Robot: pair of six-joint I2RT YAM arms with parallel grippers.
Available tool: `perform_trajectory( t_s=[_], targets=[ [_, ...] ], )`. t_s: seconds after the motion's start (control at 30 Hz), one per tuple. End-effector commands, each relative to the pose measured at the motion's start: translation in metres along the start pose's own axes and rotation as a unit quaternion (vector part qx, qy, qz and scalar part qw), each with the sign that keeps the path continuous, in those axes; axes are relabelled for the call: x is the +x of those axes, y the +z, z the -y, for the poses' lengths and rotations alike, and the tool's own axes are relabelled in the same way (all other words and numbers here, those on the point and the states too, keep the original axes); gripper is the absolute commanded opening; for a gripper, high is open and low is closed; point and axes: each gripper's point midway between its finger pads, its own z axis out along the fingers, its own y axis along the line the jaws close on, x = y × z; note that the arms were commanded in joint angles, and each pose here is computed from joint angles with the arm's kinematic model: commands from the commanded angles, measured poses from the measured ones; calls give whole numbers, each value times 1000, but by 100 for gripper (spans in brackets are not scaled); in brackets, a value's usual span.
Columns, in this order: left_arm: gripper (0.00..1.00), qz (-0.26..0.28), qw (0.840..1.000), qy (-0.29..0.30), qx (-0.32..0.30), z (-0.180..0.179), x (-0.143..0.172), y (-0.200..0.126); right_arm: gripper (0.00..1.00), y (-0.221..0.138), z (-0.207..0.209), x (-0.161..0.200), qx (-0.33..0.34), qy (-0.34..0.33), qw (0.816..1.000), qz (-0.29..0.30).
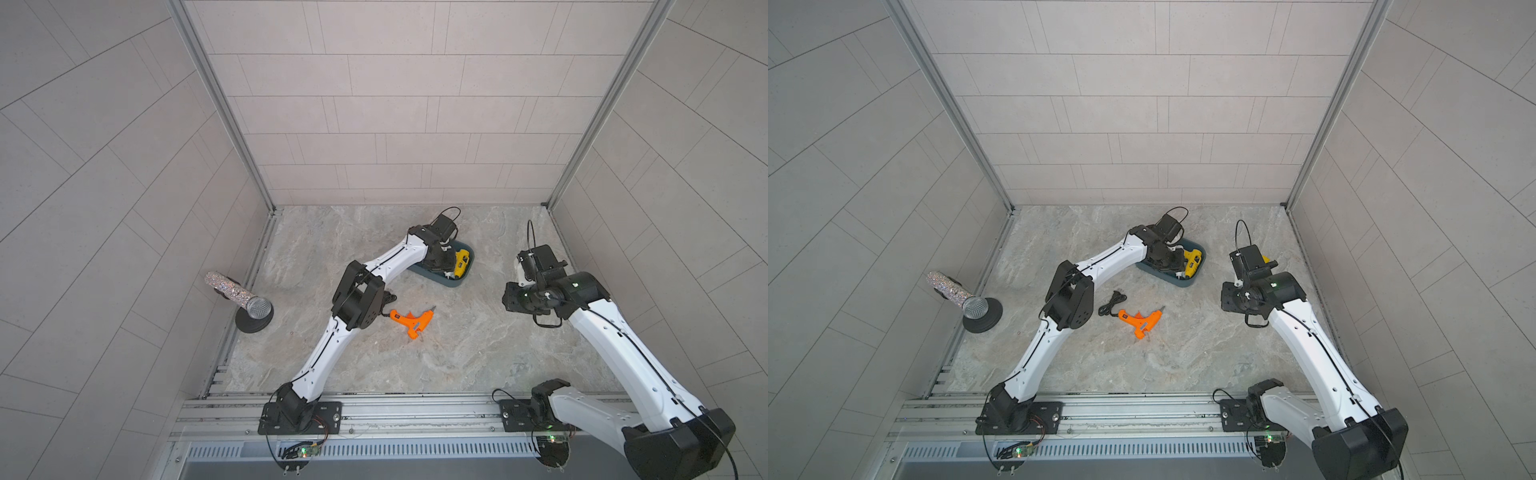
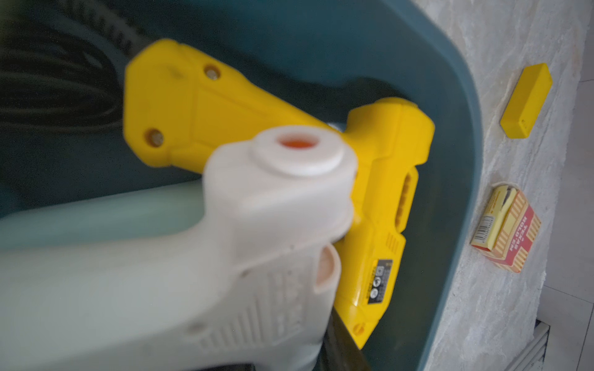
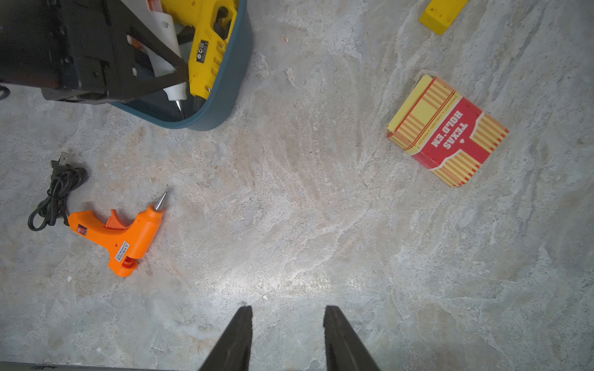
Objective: Put the hot melt glue gun into the storage box
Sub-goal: Place the hot melt adhesive gun in the storage box.
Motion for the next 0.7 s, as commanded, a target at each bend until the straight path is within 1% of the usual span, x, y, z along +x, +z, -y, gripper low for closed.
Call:
perform_trajectory(
  t_s=[0.0,0.03,0.13,0.33,0.5,0.6,0.67],
  targets=[
    [32,-17,1000,12,11,12,14,-18,42,1,3,3,6,-4,1000,-1],
    [35,-20,1000,13,8,11,16,-18,43,1,3,3,5,-4,1000,0],
    [47,-24,1000,16,-1,8,20,-23,43,1,4,4,6,-4,1000,0],
    [66,-5,999,44,-12,13,14,-52,43,2,4,4,7,-4,1000,-1],
    [85,8,999,49,-5,20,11,-71,43,3,4,3,7,-3,1000,-2],
    [90,38,997,61,-10,27,1,-99,43,2,3,2,6,-4,1000,-1],
    [92,70,995,70,-16,31,-7,-127,43,2,2,2,6,-3,1000,-3]
  ],
)
